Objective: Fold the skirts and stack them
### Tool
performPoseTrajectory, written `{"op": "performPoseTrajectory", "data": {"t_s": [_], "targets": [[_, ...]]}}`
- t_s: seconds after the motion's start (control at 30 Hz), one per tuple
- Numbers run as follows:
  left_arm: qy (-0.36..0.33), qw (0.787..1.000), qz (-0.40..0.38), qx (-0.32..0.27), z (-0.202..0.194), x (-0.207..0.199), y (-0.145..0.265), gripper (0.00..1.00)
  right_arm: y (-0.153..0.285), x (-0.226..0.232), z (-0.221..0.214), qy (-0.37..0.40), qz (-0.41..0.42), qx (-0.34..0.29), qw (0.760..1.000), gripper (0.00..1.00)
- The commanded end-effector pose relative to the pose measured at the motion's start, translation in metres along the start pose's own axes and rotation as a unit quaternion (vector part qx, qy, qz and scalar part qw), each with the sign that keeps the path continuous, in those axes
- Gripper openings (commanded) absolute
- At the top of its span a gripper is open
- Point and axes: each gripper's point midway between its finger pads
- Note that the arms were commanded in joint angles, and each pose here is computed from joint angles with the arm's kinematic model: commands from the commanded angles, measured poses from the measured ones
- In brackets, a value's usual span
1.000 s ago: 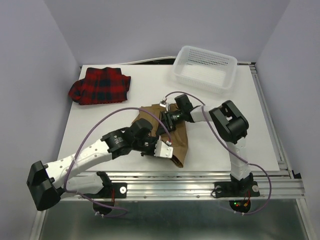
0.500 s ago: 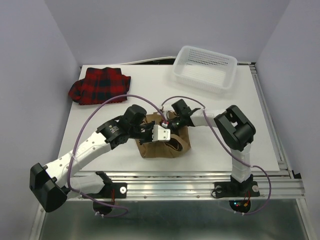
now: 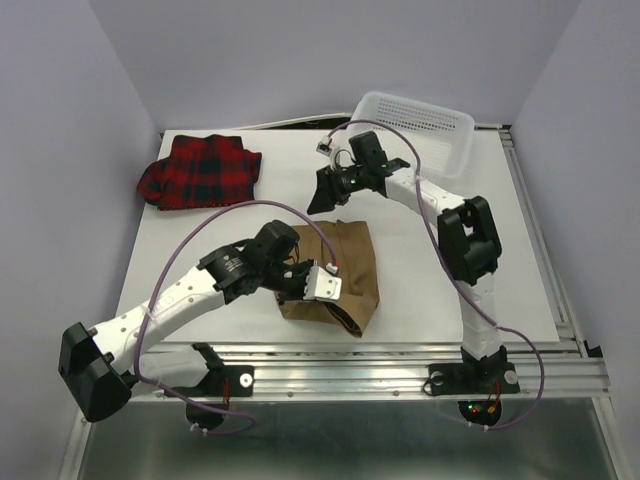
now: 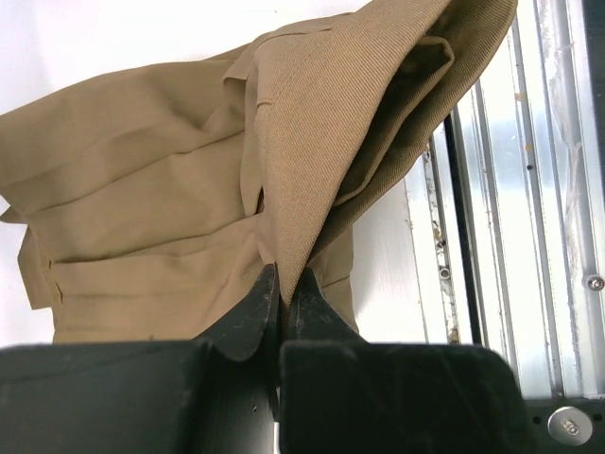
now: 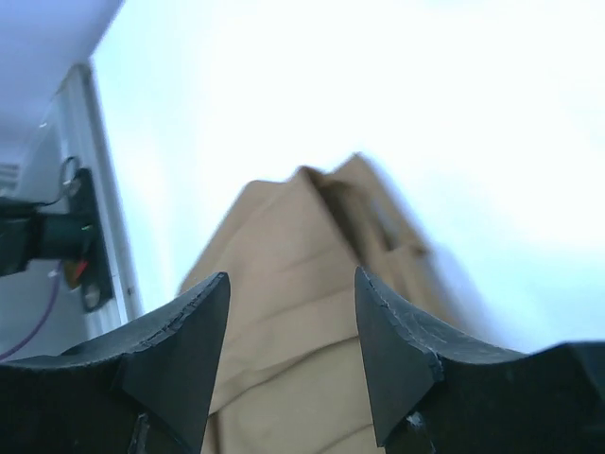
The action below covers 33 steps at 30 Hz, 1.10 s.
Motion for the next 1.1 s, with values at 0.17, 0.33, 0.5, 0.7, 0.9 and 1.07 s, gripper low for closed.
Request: {"op": "performPoseTrajectory", "data": {"t_s": [0.17,0.33,0.5,0.7,0.9,1.07], "targets": [[0.015,1.0,0.008,-0.022,0.019,0.012,0.007,0.0,-0.037,-0.08,-0.064,-0.067,-0.032,0.068,0.995,0.53],[0.023,0.999,0.04,-0.003,0.008,0.043,0.009,0.0,-0.038,-0.07,-0.099,-0.093,-0.006,0.096,0.991,0.39],[0.031,0.997,0.073,0.014,-0.005,0.082,0.008,0.0,-0.034,-0.056,-0.112,-0.112,0.022,0.106,0.988,0.36],[0.059,0.99,0.121,0.043,-0.039,0.129,-0.002,0.0,-0.031,-0.041,-0.118,-0.13,0.062,0.115,0.983,0.35],[0.07,0.982,0.161,0.063,-0.071,0.165,-0.015,0.0,-0.032,-0.04,-0.124,-0.139,0.075,0.123,0.98,0.34],[0.057,0.974,0.21,0.063,-0.077,0.193,-0.019,0.0,-0.033,-0.04,-0.127,-0.15,0.082,0.13,0.977,0.34]]}}
Point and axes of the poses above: each gripper's point midway between its finger pads, its own y axis back along the fingers, its own x axis along the line the jaws close on, z = x × y, and after that the axes turned 4 degrees about -y, right-handed
